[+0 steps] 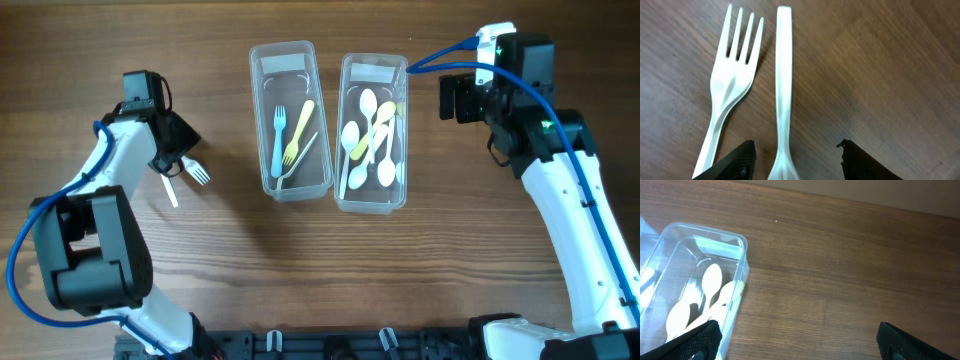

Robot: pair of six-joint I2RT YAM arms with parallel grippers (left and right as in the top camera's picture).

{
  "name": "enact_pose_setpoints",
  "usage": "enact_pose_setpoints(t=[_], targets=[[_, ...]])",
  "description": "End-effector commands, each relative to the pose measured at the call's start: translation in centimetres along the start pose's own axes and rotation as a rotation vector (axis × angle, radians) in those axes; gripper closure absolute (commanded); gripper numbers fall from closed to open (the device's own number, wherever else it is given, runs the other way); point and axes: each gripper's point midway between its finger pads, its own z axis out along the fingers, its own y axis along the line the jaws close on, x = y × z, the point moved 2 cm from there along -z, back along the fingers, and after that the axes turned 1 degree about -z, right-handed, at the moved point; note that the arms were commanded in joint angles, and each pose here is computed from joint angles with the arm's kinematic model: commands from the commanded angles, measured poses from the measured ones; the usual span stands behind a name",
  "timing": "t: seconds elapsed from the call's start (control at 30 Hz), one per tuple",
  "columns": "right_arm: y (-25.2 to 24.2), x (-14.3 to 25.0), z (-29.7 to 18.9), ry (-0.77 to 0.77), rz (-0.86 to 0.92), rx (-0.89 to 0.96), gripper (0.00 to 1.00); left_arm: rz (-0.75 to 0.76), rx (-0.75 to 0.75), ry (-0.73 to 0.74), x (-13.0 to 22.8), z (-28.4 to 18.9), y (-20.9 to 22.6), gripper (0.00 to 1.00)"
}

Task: Pack container
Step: 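Carry the white knife into the left container and release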

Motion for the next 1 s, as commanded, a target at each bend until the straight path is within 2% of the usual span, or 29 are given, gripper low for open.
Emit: enact_pose_setpoints(t=[0.0,0.17,0.2,0.23,0.27,0.4,0.53,0.67,0.8,0.9,0.97], targets=[[-0.4,-0.2,0.0,-0.003,-0.007,0.019,0.0,-0.016,-0.056,0.046,1.2,2.6,1.2,0.44],[-0.4,-0.2,0.0,-0.003,-0.007,0.019,0.0,-0.016,-0.075,0.115,2.7,5.4,1.7,0.46],[-0.4,-0.2,0.0,-0.003,-0.007,0.019,0.0,-0.016,-0.064,0.13,2.9,5.7,1.6,0.5],[-0.4,-0.2,0.1,-0.002,-0.007,0.019,0.0,-0.018,-0.048,0.141,3.1,5.8,1.3,0.67],[-0.4,-0.2,0.0,-0.003,-0.007,0.019,0.0,-0.019,-0.03,0.15,3.2,5.8,1.0,0.96],[-0.4,-0.2,0.0,-0.003,-0.007,0.019,0.0,-0.022,0.052,0.165,2.8,4.6,-0.7,0.96],[-0.4,-0.2,0.0,-0.003,-0.007,0.019,0.0,-0.019,0.127,0.127,1.1,1.1,-2.6,0.96],[-0.4,-0.2,0.0,-0.003,-0.007,0.019,0.0,-0.012,0.202,0.037,-0.9,-4.2,-4.0,0.96],[-0.4,-0.2,0.0,-0.003,-0.007,0.019,0.0,0.019,0.333,-0.116,-2.1,-12.7,-5.3,0.96],[-0.4,-0.2,0.0,-0.003,-0.007,0.019,0.0,0.072,0.411,-0.177,-1.1,-16.9,-6.6,0.96],[-0.4,-0.2,0.1,-0.003,-0.007,0.019,0.0,0.195,0.487,-0.199,0.9,-19.4,-8.5,0.96]])
